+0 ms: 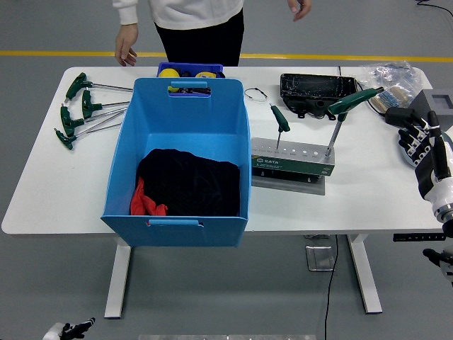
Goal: Lift tool from toolbox,place it in box,lift tool from toolbox,place it in box
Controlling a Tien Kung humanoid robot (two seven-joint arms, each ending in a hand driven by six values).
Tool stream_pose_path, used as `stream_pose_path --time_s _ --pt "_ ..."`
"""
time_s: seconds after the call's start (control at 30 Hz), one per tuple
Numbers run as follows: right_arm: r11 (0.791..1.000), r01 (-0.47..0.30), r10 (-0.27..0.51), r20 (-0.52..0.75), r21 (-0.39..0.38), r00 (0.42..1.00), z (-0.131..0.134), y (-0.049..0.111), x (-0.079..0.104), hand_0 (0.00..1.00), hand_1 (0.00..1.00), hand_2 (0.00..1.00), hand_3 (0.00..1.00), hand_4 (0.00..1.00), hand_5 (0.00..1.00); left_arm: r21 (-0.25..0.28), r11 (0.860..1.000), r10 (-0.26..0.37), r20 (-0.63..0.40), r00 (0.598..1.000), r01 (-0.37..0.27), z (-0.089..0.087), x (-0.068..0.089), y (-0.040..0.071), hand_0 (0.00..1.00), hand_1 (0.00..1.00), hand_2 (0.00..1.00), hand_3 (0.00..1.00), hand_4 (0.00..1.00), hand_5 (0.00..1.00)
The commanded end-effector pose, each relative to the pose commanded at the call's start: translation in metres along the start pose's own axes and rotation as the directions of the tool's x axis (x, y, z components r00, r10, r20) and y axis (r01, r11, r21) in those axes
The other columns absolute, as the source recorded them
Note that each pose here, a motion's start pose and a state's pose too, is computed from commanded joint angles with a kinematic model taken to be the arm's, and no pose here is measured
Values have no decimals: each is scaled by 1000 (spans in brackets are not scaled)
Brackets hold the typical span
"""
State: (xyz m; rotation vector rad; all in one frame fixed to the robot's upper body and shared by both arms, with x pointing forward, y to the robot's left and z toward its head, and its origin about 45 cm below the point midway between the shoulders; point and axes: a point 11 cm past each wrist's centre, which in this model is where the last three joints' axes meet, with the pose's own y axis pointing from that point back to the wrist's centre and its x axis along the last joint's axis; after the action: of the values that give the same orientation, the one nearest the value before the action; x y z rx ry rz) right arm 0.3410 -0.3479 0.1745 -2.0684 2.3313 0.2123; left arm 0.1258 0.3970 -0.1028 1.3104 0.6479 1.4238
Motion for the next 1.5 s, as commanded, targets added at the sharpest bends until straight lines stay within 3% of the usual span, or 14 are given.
stream_pose_path --time_s 0.73,1.1,1.27,1.4,1.43,1.5 --pt "1000 -9 10 -11 15 1000 -4 -1 0 926 867 877 904 998 998 -2 1000 5 3 1000 -5 1 3 0 765 791 758 687 700 639" --pt "995 -61 79 -231 82 970 -19 -1 6 935 879 898 912 998 998 -1 1000 8 2 1000 -8 1 4 0 766 788 755 685 700 637" --pt "988 -65 121 -440 141 890 -33 -3 10 977 922 940 942 998 970 -3 1000 8 2 1000 -8 2 4 0 766 786 756 686 701 638" --pt "975 -20 159 -625 223 764 -56 -7 9 977 922 940 942 998 970 -3 1000 8 -1 1000 -8 3 3 0 766 786 756 686 701 638" --pt "967 -14 188 -672 255 716 -68 -10 9 998 954 990 981 998 808 -3 1000 8 -1 1000 -8 3 3 0 767 786 756 685 701 640" --pt "952 16 228 -739 307 634 -84 -13 6 998 954 990 981 998 808 -2 1000 7 0 1000 -7 2 3 0 767 786 756 685 701 640"
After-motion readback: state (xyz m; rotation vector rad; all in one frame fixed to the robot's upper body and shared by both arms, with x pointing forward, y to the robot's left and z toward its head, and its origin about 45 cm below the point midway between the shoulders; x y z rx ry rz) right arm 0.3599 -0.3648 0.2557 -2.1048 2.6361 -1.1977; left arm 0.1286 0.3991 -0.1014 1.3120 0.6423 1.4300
